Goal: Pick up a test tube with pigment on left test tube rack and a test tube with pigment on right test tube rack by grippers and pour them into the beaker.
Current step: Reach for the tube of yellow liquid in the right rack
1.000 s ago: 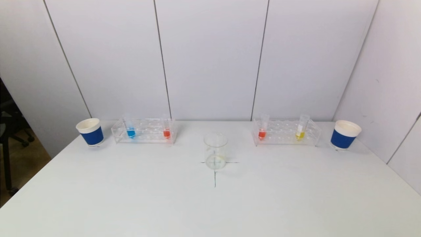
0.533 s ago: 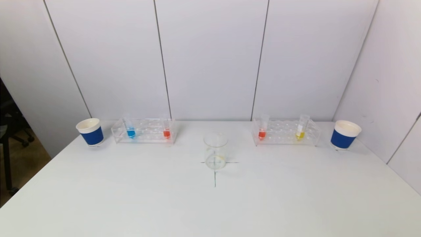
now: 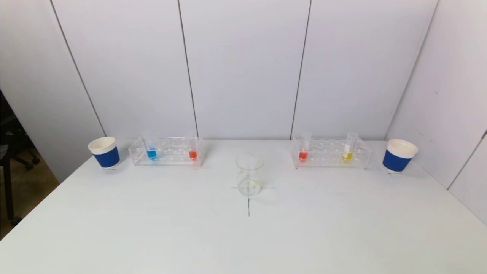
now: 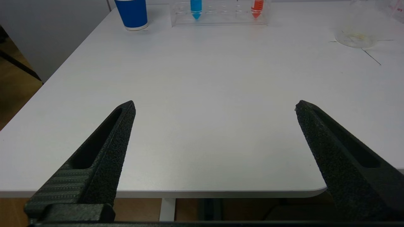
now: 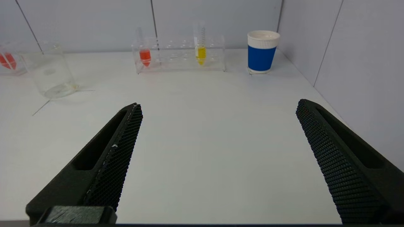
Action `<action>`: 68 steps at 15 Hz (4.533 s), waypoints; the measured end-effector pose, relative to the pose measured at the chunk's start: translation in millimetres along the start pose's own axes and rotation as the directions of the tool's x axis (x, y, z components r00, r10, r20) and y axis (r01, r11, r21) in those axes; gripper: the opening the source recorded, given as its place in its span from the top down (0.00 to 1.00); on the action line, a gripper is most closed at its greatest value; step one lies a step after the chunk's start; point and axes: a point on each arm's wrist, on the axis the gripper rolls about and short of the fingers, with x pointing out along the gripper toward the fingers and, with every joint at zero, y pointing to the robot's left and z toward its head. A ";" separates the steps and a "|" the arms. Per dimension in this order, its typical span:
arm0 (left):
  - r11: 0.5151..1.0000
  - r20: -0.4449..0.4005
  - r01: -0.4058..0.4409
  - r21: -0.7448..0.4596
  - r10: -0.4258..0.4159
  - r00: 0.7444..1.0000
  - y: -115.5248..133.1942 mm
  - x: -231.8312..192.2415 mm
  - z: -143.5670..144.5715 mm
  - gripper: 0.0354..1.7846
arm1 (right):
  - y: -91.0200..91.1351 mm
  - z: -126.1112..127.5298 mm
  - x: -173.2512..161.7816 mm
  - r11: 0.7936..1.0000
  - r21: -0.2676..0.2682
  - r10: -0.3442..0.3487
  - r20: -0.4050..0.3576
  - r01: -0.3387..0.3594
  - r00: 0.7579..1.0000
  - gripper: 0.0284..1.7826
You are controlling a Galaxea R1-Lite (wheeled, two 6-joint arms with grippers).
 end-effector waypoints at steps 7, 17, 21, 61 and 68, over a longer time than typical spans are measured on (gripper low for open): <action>1.000 0.000 0.000 0.000 0.000 1.000 0.0 0.0 0.0 0.01 | 2.2 79.8 -10.5 1.000 0.000 0.020 0.046 -0.020 0.999 0.01; 1.000 0.000 0.000 0.000 0.000 1.000 0.0 0.0 0.0 0.01 | 9.6 161.1 92.1 0.999 -0.005 0.040 -0.012 -0.040 0.999 0.01; 1.000 0.000 0.000 0.000 0.000 1.000 0.0 0.0 0.0 0.01 | 12.3 161.3 144.1 0.999 -0.007 0.043 -0.034 -0.044 0.998 0.01; 1.000 0.000 0.000 0.000 0.000 1.000 0.0 0.0 0.0 0.01 | 16.0 -45.0 366.7 1.000 -0.014 -0.010 -0.111 0.009 0.994 0.01; 1.000 0.000 0.000 0.000 0.000 1.000 0.0 0.0 0.0 0.01 | 16.5 -56.2 378.8 1.000 -0.014 -0.010 -0.118 0.008 0.993 0.01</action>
